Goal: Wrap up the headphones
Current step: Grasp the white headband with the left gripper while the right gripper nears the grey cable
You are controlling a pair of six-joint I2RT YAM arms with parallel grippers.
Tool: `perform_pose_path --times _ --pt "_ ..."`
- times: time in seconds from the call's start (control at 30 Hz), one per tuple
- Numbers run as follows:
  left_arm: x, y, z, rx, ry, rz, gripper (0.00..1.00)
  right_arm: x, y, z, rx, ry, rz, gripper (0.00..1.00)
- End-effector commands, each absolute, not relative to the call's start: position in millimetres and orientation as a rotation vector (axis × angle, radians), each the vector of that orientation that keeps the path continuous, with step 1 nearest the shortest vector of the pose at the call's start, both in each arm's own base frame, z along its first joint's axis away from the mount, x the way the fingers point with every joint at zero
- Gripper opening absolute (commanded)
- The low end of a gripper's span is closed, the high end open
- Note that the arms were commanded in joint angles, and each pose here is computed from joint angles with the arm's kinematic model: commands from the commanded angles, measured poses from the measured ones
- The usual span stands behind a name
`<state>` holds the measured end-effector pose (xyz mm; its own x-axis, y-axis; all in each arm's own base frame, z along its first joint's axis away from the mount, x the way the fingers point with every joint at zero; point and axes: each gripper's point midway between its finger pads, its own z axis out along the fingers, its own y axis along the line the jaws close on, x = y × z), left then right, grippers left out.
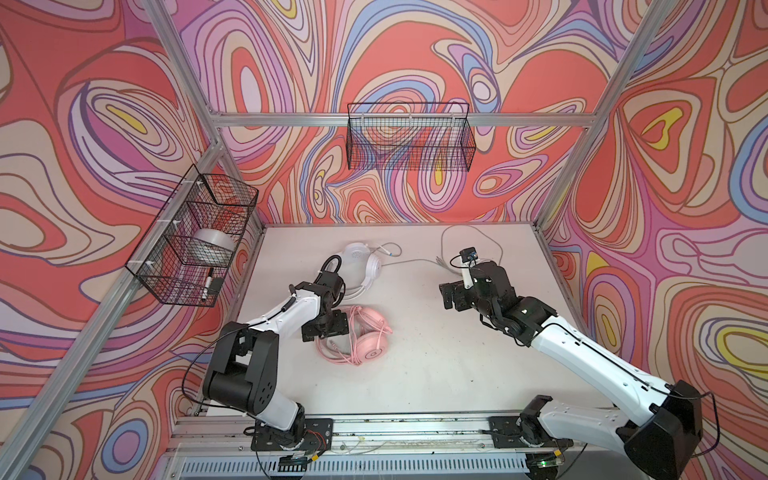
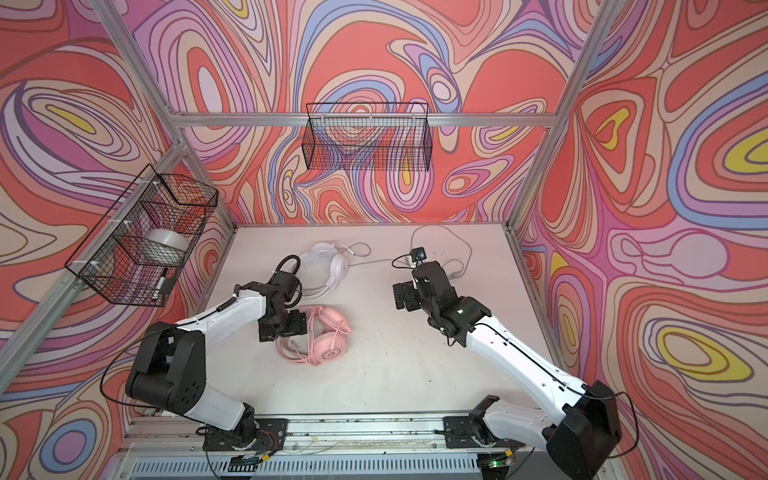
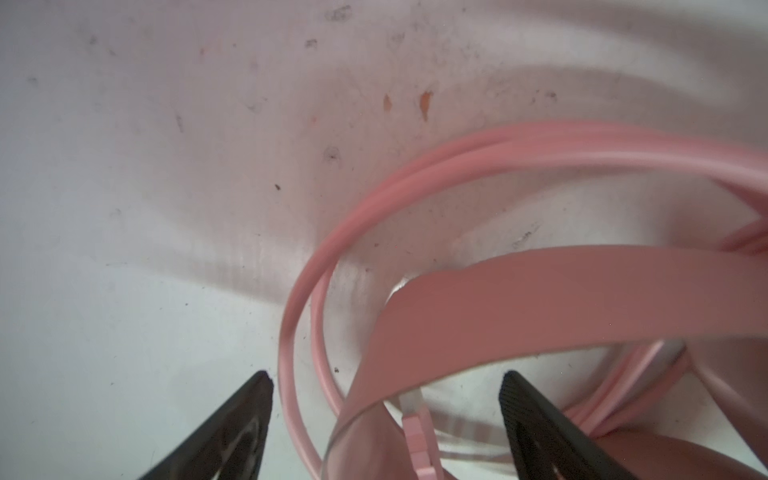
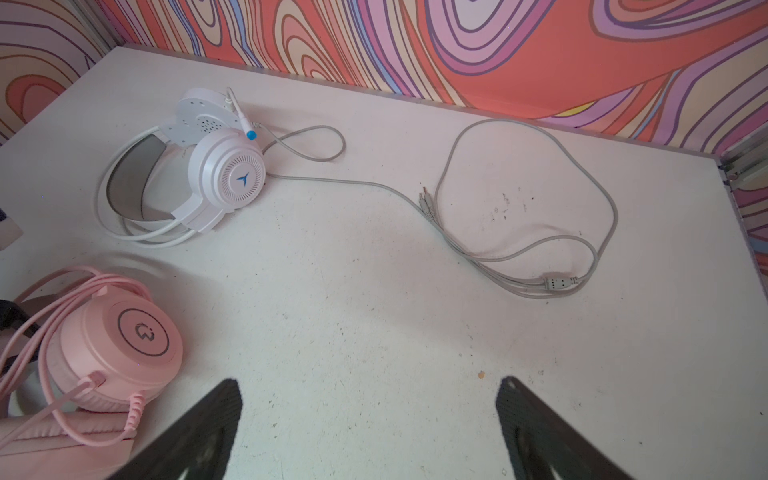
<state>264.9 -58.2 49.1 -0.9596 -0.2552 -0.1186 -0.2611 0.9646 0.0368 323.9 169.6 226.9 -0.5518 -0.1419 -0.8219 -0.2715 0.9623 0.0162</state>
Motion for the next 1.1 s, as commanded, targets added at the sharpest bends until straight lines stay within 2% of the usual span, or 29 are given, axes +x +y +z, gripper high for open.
perform_pose_path --times 0.0,0.17,0.33,0.47,0.63,0.83,1.0,1.07 --pt "269.5 -36.6 85.2 -0.502 2.902 0.218 0.91 325.7 169.0 235.1 -0.28 2.152 0.179 0.99" --pt "286.3 -30.6 128.1 -0.524 2.774 0.216 0.94 326.0 170.9 229.7 -0.295 2.174 0.175 0.98" --pt "330.3 -47.2 162.7 -0.528 2.688 0.054 0.96 332.2 175.3 224.0 -0.297 2.209 0.164 0.98" --pt "364.0 -55.0 167.3 -0.583 2.666 0.011 0.97 338.9 180.7 225.2 -0.258 2.205 0.194 0.99" --pt "397.7 -61.5 135.0 -0.685 2.703 -0.1 0.97 341.1 205.6 234.1 -0.254 2.136 0.382 0.98" --pt "412.5 -55.3 81.5 -0.79 2.789 -0.108 0.95 341.5 228.1 227.6 -0.309 2.118 0.507 0.98" --pt "421.5 -50.1 46.3 -0.849 2.812 -0.096 0.94 347.7 233.5 224.0 -0.295 2.125 0.522 0.98" --pt "428.2 -51.1 35.1 -0.854 2.823 -0.108 0.9 349.9 235.4 224.4 -0.299 2.118 0.526 0.98"
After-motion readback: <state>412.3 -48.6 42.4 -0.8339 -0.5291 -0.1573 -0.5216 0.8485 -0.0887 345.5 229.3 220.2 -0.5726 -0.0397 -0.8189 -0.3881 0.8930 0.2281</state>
